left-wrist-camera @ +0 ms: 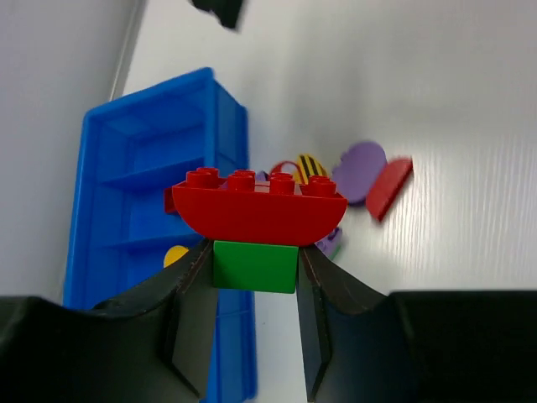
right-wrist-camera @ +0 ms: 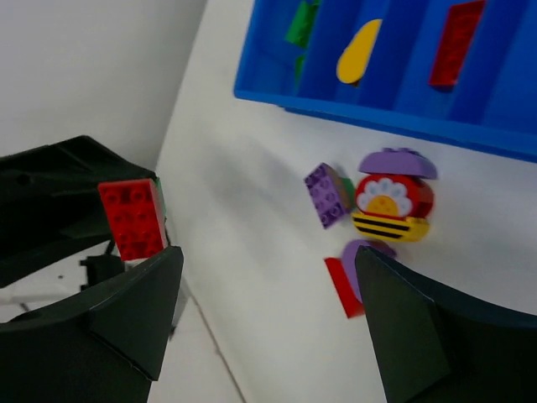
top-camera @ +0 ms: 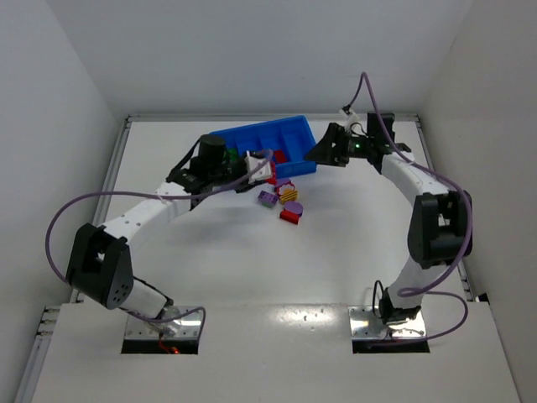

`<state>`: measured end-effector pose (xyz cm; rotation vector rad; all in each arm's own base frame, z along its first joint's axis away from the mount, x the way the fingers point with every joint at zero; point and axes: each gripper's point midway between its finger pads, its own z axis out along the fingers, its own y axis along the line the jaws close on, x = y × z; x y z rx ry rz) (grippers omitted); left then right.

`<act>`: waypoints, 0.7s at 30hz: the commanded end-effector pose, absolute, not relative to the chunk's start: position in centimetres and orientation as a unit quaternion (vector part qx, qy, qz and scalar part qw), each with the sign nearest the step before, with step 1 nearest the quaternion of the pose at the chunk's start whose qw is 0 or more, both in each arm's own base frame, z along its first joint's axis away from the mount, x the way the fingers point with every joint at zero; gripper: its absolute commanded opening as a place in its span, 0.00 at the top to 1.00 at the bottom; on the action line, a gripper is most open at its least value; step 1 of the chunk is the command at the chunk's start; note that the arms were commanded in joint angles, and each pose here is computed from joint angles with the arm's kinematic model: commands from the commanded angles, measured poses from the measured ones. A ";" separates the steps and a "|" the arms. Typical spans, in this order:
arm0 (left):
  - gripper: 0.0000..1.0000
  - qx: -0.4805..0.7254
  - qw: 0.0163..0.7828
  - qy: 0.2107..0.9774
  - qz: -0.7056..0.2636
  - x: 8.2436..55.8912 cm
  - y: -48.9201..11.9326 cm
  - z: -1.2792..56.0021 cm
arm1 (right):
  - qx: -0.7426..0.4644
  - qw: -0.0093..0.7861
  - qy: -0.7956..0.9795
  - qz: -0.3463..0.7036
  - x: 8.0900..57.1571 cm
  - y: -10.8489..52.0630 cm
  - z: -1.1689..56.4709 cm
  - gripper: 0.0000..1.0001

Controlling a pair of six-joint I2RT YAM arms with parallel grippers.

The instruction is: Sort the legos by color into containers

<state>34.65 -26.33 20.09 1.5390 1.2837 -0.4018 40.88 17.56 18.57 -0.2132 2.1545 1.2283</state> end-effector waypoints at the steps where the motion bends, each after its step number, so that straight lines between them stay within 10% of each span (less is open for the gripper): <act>1: 1.00 0.464 0.573 0.624 -0.258 36.5 -27.8 25.9 | -0.112 0.311 0.776 0.537 41.4 20.6 22.7 0.16; 21: 1.00 0.408 0.580 0.655 -0.263 35.7 -29.7 27.0 | -0.241 0.277 0.715 0.595 37.4 28.8 25.8 0.17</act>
